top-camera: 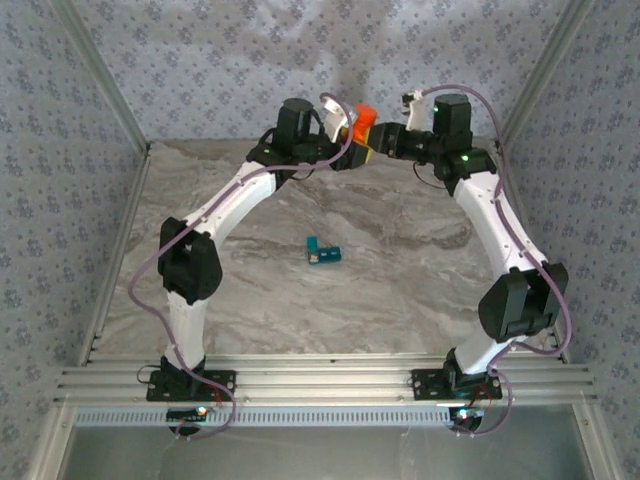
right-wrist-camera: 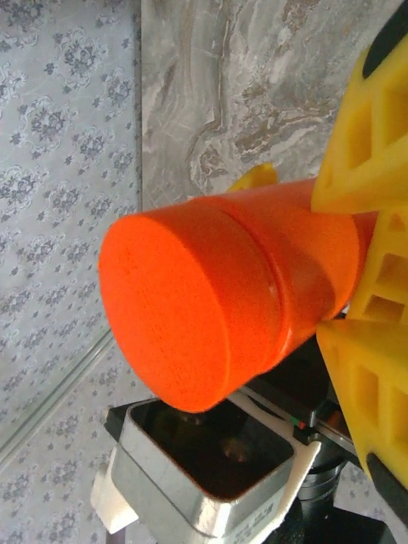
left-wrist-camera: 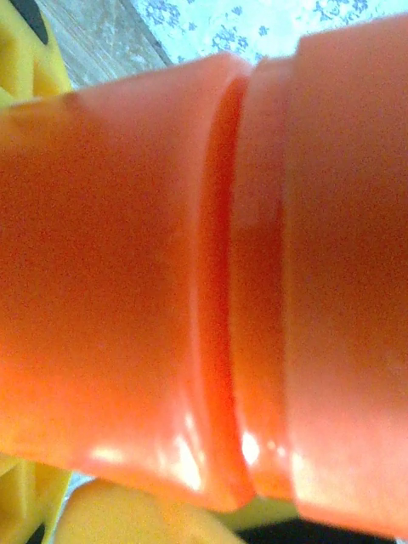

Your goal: Sort the pills into containers

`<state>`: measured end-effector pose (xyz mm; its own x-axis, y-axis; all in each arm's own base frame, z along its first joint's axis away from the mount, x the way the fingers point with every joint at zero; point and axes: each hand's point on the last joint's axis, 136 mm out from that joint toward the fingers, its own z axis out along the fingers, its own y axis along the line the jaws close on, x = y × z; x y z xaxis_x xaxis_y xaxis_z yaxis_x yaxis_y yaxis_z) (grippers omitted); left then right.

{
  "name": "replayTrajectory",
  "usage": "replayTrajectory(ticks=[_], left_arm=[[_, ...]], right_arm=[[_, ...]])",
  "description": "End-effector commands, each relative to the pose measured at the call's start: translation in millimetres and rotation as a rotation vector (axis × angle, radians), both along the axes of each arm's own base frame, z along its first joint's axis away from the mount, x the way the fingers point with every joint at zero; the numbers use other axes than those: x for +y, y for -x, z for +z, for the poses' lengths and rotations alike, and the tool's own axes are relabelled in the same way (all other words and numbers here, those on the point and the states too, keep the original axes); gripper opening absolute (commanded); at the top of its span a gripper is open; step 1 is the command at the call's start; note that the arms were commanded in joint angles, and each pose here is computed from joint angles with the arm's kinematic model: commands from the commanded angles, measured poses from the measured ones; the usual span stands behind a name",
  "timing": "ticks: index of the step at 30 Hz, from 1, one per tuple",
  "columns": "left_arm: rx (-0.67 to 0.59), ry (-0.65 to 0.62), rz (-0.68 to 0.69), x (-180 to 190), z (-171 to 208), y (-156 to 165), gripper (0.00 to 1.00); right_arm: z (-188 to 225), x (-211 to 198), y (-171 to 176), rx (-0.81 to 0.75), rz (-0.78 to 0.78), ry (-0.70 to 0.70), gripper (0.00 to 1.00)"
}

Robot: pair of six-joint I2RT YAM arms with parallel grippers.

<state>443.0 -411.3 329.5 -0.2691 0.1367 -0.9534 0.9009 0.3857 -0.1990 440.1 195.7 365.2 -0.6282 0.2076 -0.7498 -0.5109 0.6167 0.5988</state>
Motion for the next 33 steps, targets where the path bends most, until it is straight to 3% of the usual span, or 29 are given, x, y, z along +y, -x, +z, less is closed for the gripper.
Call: replayTrajectory(ticks=[1,5,12,22,33], left_arm=[[-0.102,0.085,-0.086,2,55,28,0.00],[-0.076,0.099,-0.150,9,55,32,0.00],[-0.017,0.117,-0.273,12,58,45,0.00],[0.013,0.110,-0.316,10,58,50,0.00],[0.042,0.103,-0.333,8,55,50,0.00]], right_arm=[[43,-14,9,-0.085,0.040,-0.059,0.49],[64,-25,19,-0.131,0.103,-0.075,0.69],[83,-17,16,-0.146,0.194,-0.098,0.84],[81,6,9,-0.121,0.249,-0.087,0.84],[75,20,14,-0.109,0.302,-0.086,0.77]])
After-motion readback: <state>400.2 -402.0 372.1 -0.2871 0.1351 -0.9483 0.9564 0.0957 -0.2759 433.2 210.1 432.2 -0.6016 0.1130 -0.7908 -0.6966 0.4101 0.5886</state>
